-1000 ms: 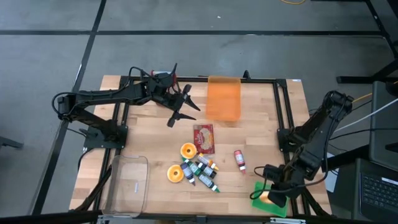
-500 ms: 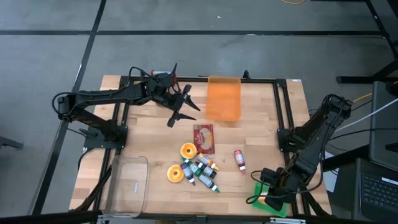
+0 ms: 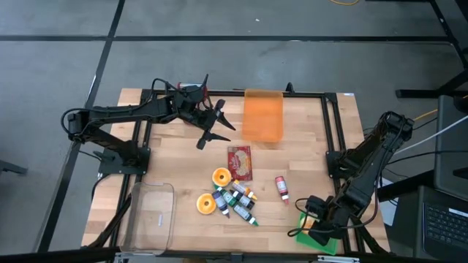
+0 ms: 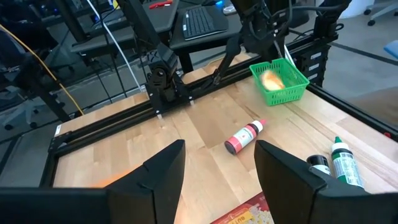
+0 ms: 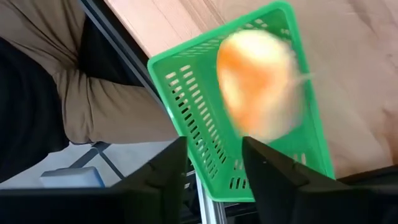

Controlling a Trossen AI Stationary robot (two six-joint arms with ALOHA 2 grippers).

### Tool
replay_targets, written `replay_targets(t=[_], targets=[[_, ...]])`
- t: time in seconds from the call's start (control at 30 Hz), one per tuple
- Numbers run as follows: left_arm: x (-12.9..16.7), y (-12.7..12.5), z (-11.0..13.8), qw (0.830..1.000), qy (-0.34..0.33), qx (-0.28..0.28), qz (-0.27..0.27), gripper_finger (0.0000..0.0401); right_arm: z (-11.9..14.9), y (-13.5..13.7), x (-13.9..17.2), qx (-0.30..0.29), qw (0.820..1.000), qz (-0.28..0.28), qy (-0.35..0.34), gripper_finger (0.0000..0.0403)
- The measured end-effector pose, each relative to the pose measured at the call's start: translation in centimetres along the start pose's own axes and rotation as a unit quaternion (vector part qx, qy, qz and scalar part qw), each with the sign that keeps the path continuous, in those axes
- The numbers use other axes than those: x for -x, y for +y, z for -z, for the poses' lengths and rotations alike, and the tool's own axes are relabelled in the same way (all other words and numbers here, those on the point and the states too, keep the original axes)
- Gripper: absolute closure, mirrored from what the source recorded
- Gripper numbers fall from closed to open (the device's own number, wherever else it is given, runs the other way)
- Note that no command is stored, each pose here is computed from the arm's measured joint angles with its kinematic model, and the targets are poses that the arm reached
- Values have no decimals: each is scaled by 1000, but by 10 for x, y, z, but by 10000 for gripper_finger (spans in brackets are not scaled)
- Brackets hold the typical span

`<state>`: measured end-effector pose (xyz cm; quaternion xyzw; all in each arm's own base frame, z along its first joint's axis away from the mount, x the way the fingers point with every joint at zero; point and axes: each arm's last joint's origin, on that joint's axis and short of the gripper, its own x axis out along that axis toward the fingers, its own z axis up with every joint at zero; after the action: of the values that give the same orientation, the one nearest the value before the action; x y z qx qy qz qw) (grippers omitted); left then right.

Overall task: Pick & Place Food Item
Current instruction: Put the pink donut into the green bin, then put the blue donut into the green bin

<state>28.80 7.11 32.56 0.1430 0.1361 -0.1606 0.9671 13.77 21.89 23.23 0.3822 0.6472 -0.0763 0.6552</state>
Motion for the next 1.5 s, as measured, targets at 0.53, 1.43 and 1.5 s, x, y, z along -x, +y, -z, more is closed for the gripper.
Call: replay_targets(t=[0.53,1.43,1.5], targets=[[-3,7,10,991,79,-4,-110,212,-5,-3,0,15,998,15,-57,199],[-83,-42,115,929,327,166,58,204,-77,9,14,189,938,26,-289,204],[-89,-51,116,926,331,169,72,204,-77,9,14,191,938,26,-289,204]])
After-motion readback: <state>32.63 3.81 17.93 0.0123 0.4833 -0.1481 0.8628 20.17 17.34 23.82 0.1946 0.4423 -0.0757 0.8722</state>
